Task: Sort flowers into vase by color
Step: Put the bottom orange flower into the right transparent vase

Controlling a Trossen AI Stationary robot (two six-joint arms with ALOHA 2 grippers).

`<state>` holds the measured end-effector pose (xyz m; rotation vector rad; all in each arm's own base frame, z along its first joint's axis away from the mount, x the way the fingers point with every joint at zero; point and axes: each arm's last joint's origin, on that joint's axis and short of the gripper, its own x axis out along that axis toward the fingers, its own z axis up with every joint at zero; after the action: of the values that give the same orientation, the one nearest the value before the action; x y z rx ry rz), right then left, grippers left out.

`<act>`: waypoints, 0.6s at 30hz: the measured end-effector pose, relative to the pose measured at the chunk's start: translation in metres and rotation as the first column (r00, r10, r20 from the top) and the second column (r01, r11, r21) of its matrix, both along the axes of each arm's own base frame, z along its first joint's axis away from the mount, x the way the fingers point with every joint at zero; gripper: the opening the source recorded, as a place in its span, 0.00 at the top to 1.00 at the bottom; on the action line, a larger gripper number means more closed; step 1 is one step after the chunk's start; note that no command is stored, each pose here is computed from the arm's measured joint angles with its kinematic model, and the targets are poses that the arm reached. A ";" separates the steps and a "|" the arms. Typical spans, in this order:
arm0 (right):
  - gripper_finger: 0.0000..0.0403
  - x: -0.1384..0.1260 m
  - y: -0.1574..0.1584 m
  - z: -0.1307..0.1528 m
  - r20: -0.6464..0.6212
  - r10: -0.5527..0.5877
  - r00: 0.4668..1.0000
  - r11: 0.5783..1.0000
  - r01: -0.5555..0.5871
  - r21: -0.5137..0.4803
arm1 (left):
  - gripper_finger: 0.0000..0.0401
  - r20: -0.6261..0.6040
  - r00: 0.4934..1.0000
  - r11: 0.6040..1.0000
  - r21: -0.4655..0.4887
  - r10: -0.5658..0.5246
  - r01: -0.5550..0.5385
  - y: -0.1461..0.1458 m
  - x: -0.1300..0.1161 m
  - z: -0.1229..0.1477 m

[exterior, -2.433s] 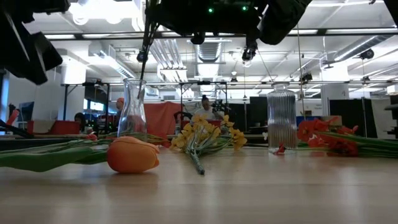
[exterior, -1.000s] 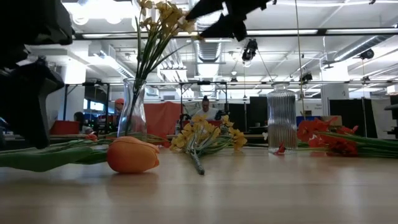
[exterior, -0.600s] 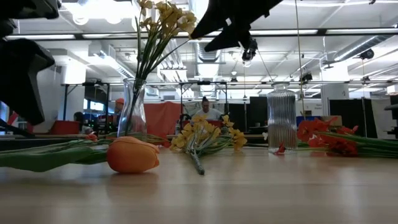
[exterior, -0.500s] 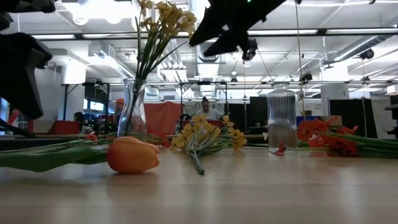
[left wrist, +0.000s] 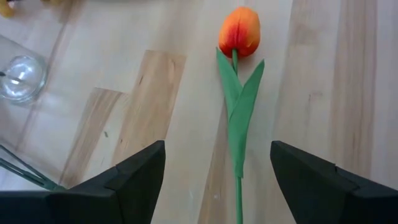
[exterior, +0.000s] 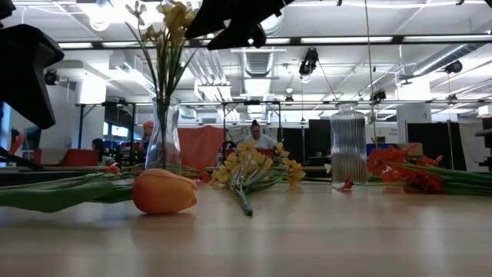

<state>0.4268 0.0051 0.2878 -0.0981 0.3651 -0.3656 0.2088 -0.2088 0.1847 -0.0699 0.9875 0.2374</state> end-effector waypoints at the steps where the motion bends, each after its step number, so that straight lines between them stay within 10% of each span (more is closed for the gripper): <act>1: 0.19 0.003 0.000 -0.002 -0.029 -0.001 1.000 1.000 0.001 -0.002 | 0.32 0.003 1.000 1.000 0.002 0.001 -0.001 0.000 0.000 0.000; 18: 0.19 -0.041 0.014 0.019 -0.278 -0.070 0.958 0.994 0.091 0.063 | 0.32 0.017 1.000 1.000 -0.011 0.019 -0.019 -0.005 0.003 -0.017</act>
<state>0.3861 0.0193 0.3066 -0.0605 0.6595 -0.4194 0.2115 -0.2136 0.1677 -0.0912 0.9716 0.2486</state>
